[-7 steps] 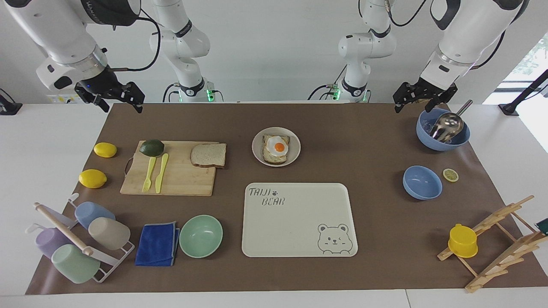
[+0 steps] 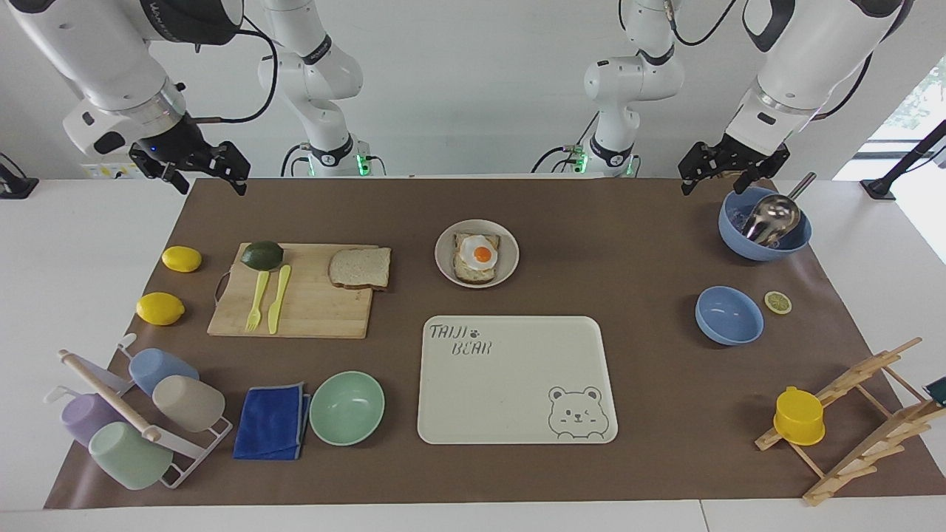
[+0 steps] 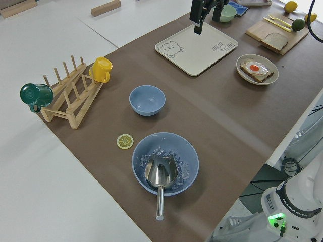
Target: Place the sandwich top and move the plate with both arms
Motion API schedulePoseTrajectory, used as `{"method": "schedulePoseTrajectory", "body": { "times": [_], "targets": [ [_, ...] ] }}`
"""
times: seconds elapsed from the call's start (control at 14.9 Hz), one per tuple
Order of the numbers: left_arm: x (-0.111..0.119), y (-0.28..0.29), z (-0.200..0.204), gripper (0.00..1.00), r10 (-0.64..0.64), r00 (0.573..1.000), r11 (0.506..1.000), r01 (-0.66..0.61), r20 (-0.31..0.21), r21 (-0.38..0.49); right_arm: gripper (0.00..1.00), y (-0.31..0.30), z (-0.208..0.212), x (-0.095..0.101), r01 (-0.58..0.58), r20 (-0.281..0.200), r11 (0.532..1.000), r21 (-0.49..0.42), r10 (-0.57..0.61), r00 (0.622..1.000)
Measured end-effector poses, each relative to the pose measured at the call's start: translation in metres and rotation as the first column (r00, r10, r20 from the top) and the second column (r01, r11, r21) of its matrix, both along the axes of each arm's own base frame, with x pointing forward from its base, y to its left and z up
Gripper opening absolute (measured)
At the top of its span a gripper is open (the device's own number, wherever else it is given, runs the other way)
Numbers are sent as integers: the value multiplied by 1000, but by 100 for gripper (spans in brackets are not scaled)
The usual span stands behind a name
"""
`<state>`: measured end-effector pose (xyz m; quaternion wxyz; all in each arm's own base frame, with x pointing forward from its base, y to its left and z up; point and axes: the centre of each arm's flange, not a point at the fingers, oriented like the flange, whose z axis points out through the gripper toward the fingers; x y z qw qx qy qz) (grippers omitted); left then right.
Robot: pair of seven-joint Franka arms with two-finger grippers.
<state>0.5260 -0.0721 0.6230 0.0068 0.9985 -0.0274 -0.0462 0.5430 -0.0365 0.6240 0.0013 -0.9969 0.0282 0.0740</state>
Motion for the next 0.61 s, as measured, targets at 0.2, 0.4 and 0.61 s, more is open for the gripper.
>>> {"method": "schedulePoseTrajectory", "body": {
  "times": [0.2, 0.4, 0.61],
  "targets": [
    [0, 0, 0, 100, 0, 1000, 1000, 0, 0, 0, 100, 1, -2, 0, -9, -5, 1000, 2, 9, 1000],
    [0, 0, 0, 100, 0, 1000, 1000, 0, 0, 0, 100, 21, -1, 3, -113, 11, 993, -30, 113, 994],
    [0, 0, 0, 100, 0, 1000, 1000, 0, 0, 0, 100, 67, -9, 6, -157, 6, 986, -65, 157, 988]
  ]
}}
